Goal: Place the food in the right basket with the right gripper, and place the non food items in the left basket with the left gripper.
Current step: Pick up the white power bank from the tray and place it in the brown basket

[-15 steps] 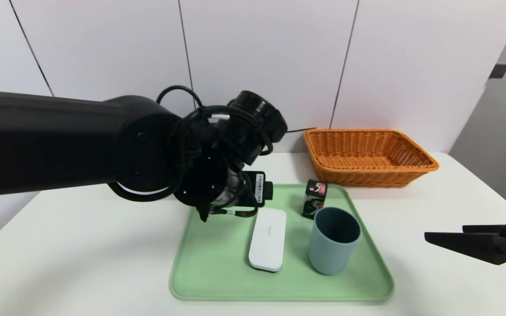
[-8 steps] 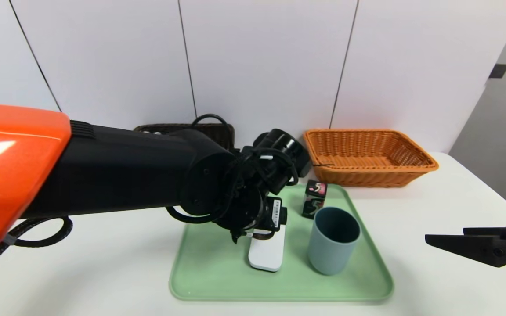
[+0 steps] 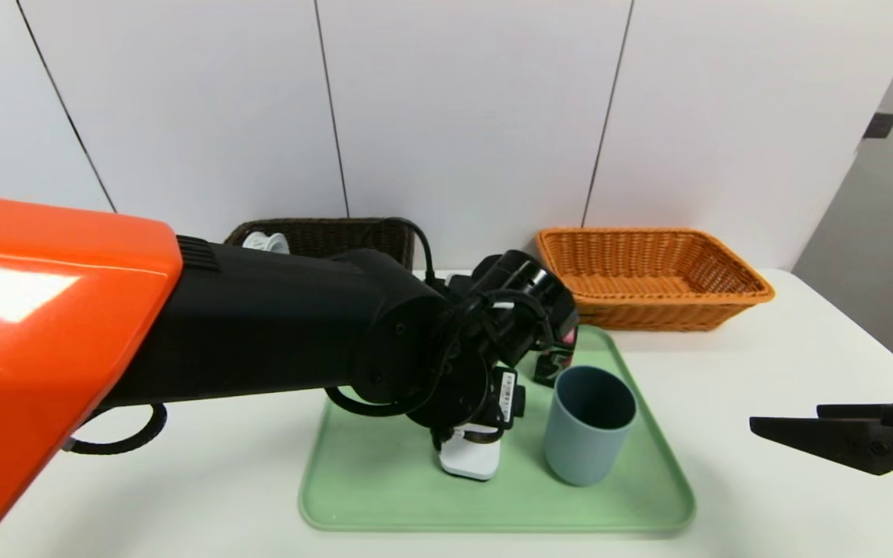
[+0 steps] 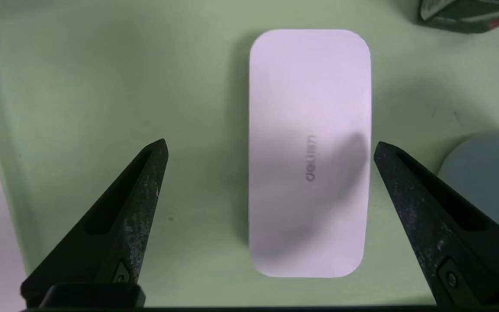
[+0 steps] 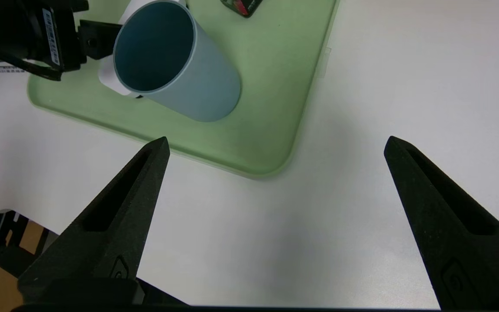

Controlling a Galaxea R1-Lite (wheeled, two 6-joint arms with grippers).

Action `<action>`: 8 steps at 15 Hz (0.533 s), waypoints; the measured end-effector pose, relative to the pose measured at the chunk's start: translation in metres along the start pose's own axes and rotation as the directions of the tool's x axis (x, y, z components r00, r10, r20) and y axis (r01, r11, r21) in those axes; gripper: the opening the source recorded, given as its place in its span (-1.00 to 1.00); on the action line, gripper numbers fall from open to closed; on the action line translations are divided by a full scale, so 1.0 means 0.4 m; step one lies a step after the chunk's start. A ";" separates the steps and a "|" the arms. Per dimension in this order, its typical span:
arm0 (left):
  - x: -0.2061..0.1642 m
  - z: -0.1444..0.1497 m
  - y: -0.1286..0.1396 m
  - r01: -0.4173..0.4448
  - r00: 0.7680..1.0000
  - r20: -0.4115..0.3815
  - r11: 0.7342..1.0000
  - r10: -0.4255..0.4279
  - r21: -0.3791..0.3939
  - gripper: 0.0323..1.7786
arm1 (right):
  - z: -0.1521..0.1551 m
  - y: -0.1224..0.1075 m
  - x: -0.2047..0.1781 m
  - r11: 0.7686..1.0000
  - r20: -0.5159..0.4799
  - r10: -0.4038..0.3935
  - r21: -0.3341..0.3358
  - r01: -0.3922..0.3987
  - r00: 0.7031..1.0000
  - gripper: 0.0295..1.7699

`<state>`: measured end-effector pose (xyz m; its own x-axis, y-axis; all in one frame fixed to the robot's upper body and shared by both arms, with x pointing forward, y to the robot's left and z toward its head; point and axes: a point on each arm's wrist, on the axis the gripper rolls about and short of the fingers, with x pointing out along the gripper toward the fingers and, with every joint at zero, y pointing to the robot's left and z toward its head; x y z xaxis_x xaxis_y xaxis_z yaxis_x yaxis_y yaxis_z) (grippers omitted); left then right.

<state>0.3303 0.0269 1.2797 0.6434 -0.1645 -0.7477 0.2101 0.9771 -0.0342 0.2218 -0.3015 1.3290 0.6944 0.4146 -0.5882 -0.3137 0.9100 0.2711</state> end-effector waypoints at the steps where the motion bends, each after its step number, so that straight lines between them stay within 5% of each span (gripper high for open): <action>1: 0.003 -0.005 -0.006 0.001 1.000 -0.005 1.000 -0.001 0.006 0.90 | 0.000 0.000 0.000 1.000 0.000 0.000 0.000 0.000 1.000 0.93; 8: 0.034 -0.027 -0.030 -0.006 1.000 -0.028 0.999 0.007 0.033 0.90 | -0.005 -0.004 0.002 1.000 -0.005 -0.007 0.007 0.007 1.000 0.93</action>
<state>0.3288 0.0145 1.2628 0.6237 -0.1538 -0.7664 0.2301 0.9731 -0.0081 0.2218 -0.3028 1.3266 0.6935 0.4078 -0.5940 -0.3036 0.9130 0.2723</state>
